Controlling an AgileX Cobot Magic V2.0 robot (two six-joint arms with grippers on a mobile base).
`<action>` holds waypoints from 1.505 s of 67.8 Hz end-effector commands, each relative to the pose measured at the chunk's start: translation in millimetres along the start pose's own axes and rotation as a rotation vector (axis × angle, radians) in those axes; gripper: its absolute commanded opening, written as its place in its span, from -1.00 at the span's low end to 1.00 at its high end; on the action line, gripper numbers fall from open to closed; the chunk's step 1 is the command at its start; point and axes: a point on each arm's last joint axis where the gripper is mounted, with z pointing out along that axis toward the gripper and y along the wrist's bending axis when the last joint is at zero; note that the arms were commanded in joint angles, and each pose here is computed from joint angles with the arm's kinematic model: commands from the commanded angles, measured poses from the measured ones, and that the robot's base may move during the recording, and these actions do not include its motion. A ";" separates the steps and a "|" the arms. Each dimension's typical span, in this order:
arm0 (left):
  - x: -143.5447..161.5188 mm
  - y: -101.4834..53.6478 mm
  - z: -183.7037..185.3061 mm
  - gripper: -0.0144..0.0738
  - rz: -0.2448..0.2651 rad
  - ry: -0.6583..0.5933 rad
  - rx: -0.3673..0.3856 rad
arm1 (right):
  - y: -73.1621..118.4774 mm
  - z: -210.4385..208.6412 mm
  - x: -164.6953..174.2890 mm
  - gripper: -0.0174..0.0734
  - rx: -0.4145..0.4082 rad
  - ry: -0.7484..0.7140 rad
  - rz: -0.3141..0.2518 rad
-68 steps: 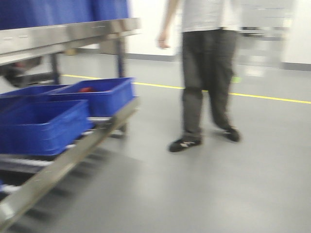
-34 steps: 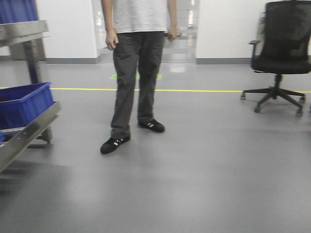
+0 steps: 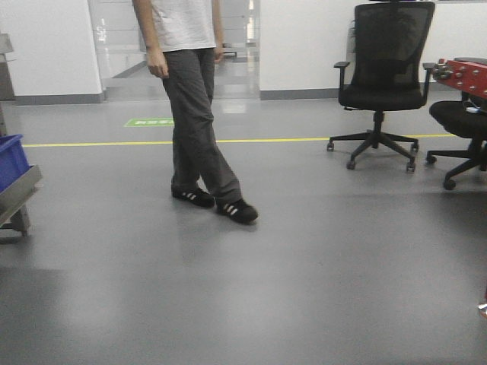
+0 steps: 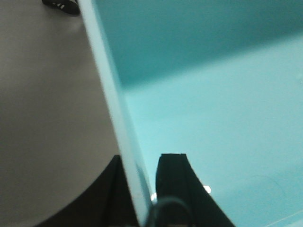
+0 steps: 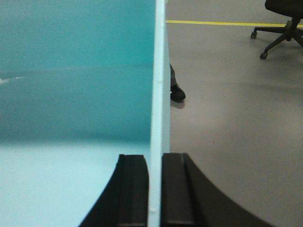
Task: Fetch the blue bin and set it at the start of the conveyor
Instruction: 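Carry the bin in both grippers across the floor toward the conveyor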
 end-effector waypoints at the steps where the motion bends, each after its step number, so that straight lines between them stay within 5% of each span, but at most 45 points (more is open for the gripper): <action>1: -3.9 -5.0 -8.1 -0.93 0.004 -0.043 0.048 | 3.0 -7.0 -10.1 -0.95 -0.024 -0.092 0.013; 102: -4.0 -5.0 -8.1 -0.93 0.004 -0.044 0.048 | 3.3 -7.0 -10.0 -0.95 -0.027 -0.091 0.016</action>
